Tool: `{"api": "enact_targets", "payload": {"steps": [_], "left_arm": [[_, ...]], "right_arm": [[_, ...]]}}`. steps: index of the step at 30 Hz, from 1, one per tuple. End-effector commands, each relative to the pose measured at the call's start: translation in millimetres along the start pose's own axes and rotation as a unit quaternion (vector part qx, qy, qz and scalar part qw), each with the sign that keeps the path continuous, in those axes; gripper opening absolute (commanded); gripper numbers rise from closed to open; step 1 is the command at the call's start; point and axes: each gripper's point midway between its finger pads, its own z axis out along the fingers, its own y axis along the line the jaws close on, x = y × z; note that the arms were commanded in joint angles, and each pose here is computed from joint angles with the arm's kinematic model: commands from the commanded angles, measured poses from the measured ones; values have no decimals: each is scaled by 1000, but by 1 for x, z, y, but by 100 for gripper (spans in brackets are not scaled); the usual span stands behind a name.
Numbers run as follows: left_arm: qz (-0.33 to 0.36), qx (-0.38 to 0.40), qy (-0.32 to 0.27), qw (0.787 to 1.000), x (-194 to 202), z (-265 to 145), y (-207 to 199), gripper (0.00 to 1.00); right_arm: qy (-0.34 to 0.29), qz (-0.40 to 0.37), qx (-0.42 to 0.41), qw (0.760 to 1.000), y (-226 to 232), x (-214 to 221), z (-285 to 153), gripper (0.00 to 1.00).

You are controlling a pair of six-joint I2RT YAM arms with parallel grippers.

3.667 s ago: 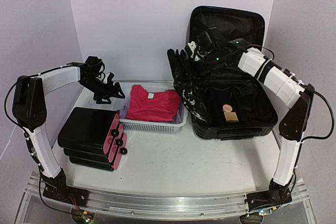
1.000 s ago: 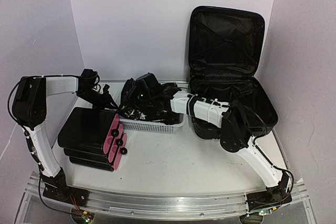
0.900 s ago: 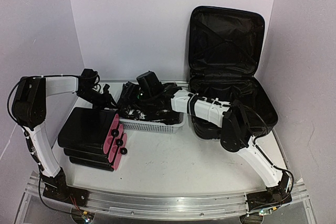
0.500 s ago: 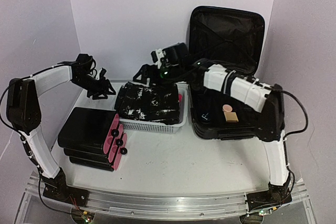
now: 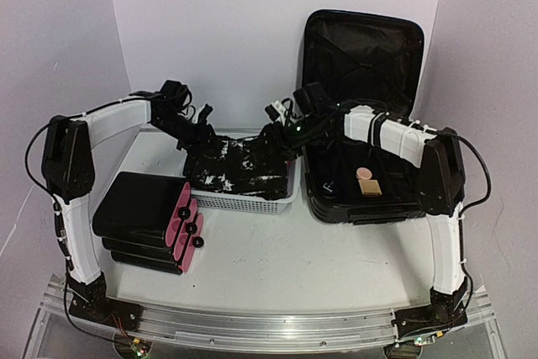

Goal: Open, take out, and arrange the luggage

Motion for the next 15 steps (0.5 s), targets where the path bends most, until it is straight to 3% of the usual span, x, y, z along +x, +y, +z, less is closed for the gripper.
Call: {"api": "enact_targets", "payload": {"steps": [1, 8, 12, 15], "left_arm": [[-48, -79, 55, 994, 37, 34, 68, 36], [-52, -140, 80, 986, 57, 49, 107, 37], [-34, -154, 70, 985, 46, 42, 107, 42], [-23, -115, 51, 992, 27, 27, 77, 49]], "right_arm": [[62, 19, 57, 996, -51, 57, 27, 65], [112, 19, 203, 973, -131, 99, 44, 63], [120, -1, 217, 969, -119, 91, 35, 64], [100, -18, 203, 974, -85, 73, 15, 67]]}}
